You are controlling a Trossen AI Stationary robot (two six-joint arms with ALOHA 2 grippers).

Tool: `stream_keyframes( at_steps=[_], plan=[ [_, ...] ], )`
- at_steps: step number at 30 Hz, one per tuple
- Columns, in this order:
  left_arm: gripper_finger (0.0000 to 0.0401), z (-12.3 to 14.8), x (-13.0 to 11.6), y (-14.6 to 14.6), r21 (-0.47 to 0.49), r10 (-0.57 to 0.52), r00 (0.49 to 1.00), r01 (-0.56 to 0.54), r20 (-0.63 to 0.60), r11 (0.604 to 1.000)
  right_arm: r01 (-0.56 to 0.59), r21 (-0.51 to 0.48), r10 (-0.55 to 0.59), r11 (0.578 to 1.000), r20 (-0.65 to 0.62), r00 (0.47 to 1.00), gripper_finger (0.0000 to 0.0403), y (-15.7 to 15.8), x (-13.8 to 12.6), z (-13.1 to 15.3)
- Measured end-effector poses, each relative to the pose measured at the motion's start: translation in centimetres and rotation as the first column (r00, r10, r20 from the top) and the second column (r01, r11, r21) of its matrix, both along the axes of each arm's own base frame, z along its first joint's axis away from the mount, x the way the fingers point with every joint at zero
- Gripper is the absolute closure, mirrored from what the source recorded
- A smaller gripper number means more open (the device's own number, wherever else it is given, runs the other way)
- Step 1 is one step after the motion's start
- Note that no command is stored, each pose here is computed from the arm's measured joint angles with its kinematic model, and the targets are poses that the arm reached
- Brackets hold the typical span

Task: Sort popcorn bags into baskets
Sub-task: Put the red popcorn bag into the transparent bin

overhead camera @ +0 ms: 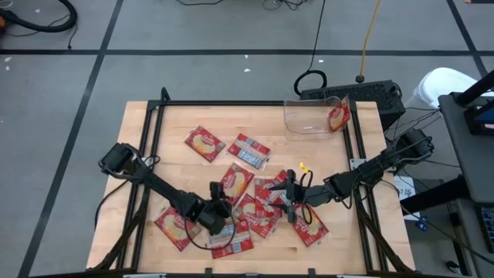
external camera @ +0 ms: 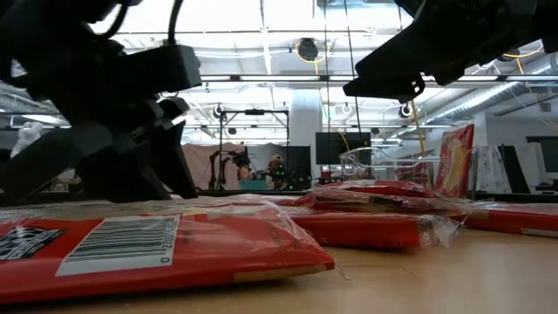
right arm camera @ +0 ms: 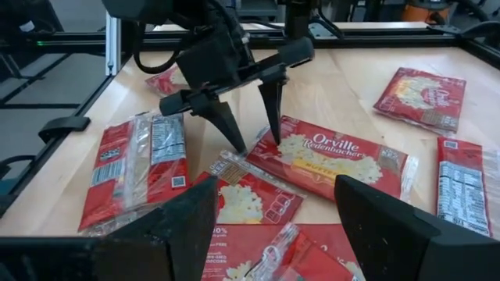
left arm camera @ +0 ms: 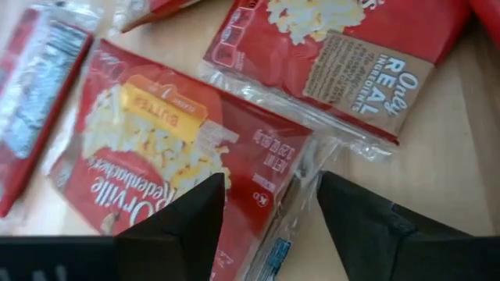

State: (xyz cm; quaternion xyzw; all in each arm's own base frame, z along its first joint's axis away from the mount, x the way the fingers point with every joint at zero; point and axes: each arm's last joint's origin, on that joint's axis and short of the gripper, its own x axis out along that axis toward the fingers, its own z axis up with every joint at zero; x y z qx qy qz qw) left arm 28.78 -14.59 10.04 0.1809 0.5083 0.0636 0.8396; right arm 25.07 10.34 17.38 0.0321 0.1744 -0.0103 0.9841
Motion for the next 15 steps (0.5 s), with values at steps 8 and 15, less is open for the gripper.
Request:
stream_keyframes(
  at_steps=[8, 15],
  plan=[
    [0.0337, 0.0, 0.5, 0.4, -0.015, -0.106, 0.993, 0.106, -0.047, 0.994, -0.011, 0.023, 0.011, 1.000, 0.000, 1.000, 0.0151, 0.5, -0.2, 0.0],
    [0.0394, 1.7, 0.1, 1.0, 0.112, -0.126, 0.992, 0.127, -0.019, 0.986, -0.001, 0.025, 0.001, 1.000, 0.002, 1.000, 0.0151, 0.3, -0.4, -0.3]
  ],
)
